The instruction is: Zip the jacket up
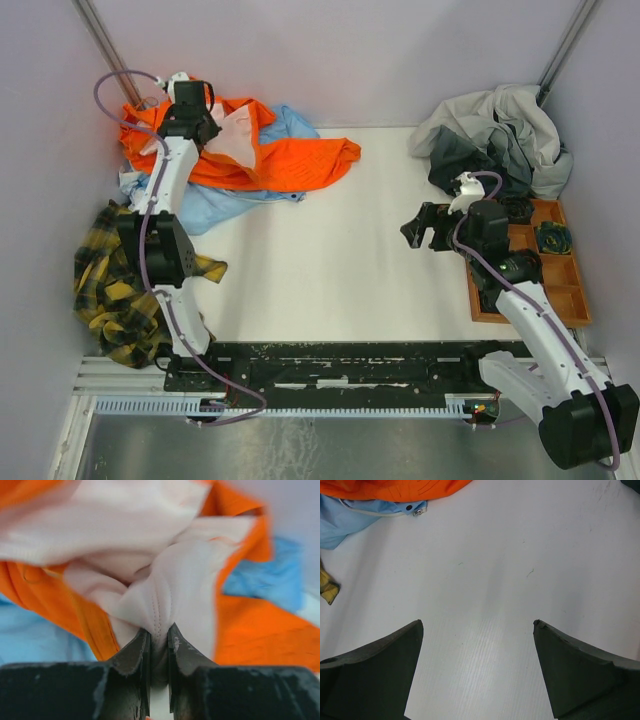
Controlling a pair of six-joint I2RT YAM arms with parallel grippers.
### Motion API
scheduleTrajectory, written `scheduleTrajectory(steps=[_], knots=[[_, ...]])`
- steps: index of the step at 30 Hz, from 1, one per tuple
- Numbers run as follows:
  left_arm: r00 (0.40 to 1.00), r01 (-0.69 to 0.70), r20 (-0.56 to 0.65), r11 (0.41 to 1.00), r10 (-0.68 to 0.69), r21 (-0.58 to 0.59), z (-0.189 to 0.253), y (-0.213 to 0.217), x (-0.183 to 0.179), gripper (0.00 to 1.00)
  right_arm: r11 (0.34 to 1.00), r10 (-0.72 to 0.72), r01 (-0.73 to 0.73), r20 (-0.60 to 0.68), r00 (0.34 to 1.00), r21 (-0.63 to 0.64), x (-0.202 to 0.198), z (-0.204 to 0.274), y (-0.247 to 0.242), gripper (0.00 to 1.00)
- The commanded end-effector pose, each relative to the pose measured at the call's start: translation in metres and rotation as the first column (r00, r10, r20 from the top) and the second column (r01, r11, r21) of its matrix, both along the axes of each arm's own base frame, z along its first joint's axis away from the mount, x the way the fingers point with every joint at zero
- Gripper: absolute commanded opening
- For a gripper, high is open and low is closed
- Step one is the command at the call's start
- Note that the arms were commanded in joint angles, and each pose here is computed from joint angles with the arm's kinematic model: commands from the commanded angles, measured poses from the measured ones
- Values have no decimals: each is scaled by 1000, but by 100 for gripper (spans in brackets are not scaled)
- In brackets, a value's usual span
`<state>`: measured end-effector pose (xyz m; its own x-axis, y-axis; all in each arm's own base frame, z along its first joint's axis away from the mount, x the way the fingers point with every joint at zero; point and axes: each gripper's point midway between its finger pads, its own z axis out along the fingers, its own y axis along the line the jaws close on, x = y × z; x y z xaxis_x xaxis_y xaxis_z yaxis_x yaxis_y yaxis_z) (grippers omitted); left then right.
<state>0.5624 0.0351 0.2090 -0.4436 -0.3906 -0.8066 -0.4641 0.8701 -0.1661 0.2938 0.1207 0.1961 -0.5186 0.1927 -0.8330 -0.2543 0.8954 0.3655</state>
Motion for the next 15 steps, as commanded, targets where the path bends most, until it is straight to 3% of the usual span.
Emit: scheduleTrajectory(steps=[1,4,7,9,13,15], knots=[[904,205,371,977,-214,64,191,-69,-30,3,1000,-6,6,35,999,9,7,9,2,99],[854,296,427,952,-298,72,230,-108,-56,3,1000,-1,1,26,1000,7,8,7,3,99],[767,414,496,904,-407,101,270,-163,-93,3,1000,-1,1,23,1000,4,8,6,2,99],[685,519,545,849,-483,99,292,-203,-122,3,1000,-5,5,28,1000,0,7,7,1,99],[500,731,611,678,-613,82,320,-286,-185,3,999,-36,37,44,998,-16,6,10,-6,99],[461,774,607,628,-648,83,316,-312,-206,3,998,-56,57,53,997,-23,5,11,-10,99]])
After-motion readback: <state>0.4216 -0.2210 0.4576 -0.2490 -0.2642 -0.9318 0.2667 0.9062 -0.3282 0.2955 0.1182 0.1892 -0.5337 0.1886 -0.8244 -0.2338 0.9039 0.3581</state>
